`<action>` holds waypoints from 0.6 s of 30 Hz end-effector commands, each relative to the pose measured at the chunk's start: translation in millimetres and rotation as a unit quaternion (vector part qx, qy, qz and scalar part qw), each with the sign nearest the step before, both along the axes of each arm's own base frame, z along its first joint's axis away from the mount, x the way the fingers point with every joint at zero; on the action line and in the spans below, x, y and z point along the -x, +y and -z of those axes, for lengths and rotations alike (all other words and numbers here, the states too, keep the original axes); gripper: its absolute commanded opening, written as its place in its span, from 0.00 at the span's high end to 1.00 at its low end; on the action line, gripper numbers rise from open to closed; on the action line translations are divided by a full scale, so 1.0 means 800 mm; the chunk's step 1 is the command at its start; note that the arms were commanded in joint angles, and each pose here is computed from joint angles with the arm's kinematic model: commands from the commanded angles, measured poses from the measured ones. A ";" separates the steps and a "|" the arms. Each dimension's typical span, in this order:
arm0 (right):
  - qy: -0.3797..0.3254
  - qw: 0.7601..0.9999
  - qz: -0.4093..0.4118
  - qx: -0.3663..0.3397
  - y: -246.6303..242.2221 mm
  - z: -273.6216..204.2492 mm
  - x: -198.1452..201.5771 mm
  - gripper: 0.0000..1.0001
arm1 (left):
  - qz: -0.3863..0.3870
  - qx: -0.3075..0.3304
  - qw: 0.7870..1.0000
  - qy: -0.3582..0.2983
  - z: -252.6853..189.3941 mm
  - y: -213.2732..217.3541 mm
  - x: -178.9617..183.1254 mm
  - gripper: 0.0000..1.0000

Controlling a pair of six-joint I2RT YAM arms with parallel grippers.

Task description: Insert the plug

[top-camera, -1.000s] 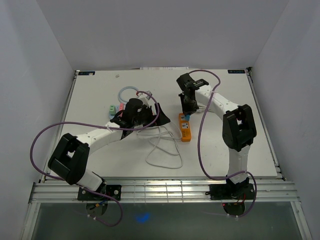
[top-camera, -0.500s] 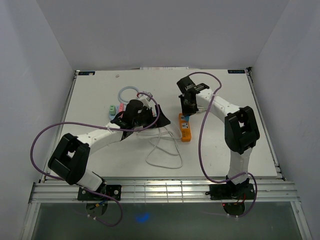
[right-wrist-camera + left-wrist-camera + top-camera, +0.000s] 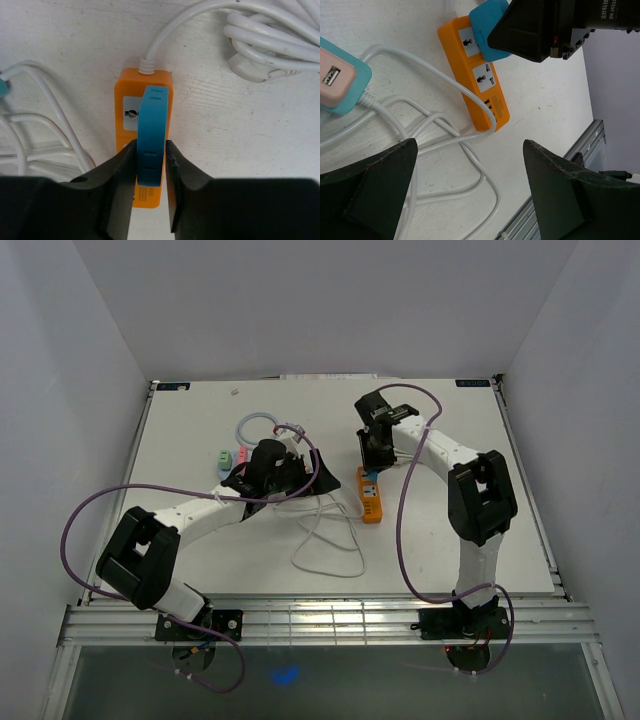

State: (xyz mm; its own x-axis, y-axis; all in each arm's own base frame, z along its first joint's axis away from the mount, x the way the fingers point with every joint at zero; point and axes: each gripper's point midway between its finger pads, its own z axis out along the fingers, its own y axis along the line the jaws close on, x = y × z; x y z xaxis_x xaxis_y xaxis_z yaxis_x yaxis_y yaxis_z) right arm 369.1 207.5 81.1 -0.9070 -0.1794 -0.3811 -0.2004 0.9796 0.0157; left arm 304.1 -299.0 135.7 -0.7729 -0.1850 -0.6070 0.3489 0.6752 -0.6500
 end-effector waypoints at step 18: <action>-0.060 0.997 -0.036 -0.042 0.016 -0.091 -0.011 0.10 | -0.027 -0.019 0.999 -0.038 -0.061 0.019 -0.012 0.02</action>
